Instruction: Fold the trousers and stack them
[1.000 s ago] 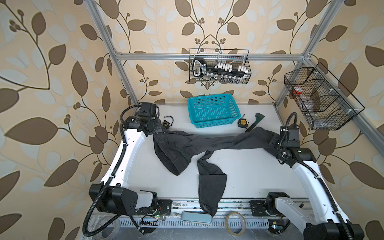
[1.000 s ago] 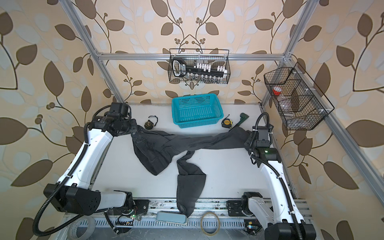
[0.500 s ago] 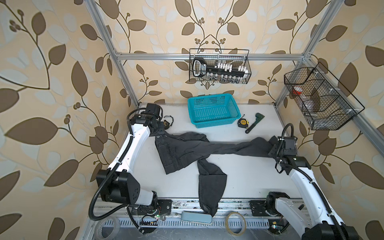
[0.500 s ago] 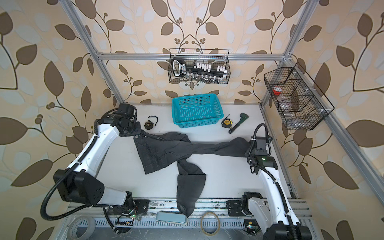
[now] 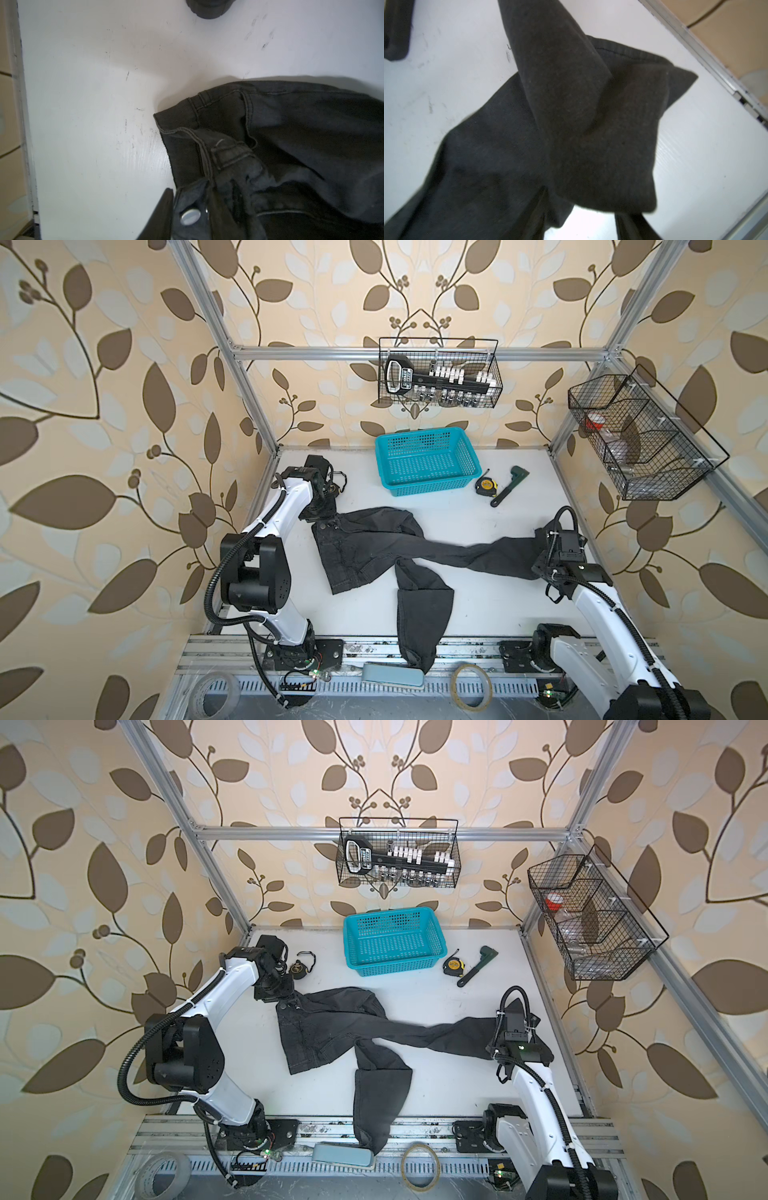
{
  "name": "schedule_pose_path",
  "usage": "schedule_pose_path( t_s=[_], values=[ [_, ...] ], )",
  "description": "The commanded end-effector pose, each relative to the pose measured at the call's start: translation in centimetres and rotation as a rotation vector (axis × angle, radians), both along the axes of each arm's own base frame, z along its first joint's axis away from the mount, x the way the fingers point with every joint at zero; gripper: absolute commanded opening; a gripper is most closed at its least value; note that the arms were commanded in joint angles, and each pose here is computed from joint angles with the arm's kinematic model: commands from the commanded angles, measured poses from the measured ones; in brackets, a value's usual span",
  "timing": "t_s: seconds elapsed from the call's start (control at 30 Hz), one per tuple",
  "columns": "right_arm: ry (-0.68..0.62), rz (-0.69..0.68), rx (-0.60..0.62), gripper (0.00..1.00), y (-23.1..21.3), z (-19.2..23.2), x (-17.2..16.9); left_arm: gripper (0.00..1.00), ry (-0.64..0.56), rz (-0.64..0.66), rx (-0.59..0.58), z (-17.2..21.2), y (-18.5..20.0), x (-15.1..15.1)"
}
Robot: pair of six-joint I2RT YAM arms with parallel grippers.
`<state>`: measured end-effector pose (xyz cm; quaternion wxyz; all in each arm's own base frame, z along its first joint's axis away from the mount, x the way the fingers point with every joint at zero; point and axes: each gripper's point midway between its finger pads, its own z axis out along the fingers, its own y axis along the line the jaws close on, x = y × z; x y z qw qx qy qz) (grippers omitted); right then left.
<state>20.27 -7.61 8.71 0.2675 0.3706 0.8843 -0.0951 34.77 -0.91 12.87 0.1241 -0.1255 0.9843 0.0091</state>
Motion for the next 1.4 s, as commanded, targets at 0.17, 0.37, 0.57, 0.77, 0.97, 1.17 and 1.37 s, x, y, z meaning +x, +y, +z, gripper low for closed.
schedule_pose_path(
  t_s=[0.17, 0.37, 0.57, 0.77, 0.97, 1.17, 1.37],
  values=[
    [-0.096, 0.038, 0.024, 0.68, 0.6, 6.6, 2.9, 0.74, 0.041, 0.296, -0.044, 3.3, 0.9, -4.9],
    [-0.100, 0.241, 0.126, 0.77, 6.0, 7.0, 4.1, 0.75, 0.153, 0.454, -0.274, 2.0, -2.6, -9.2],
    [-0.217, 0.684, 0.229, 0.78, 16.0, 6.6, 5.3, 0.75, 0.248, 0.617, -0.299, 0.0, -3.0, -14.3],
    [-0.201, 1.046, 0.255, 0.85, 23.9, 4.3, 3.4, 0.76, 0.298, 0.757, -0.407, -3.4, -4.6, -16.4],
    [-0.088, 1.211, 0.262, 0.87, 27.4, 0.1, 1.0, 0.73, 0.312, 0.762, -0.441, -6.0, -5.3, -16.5],
    [-0.022, 1.304, 0.248, 0.87, 29.4, -2.6, 0.0, 0.68, 0.291, 0.734, -0.411, -6.9, -4.9, -15.2],
    [0.050, 1.357, 0.216, 0.86, 30.5, -5.4, -1.1, 0.69, 0.271, 0.752, -0.371, -7.8, -4.2, -14.6]
  ],
)
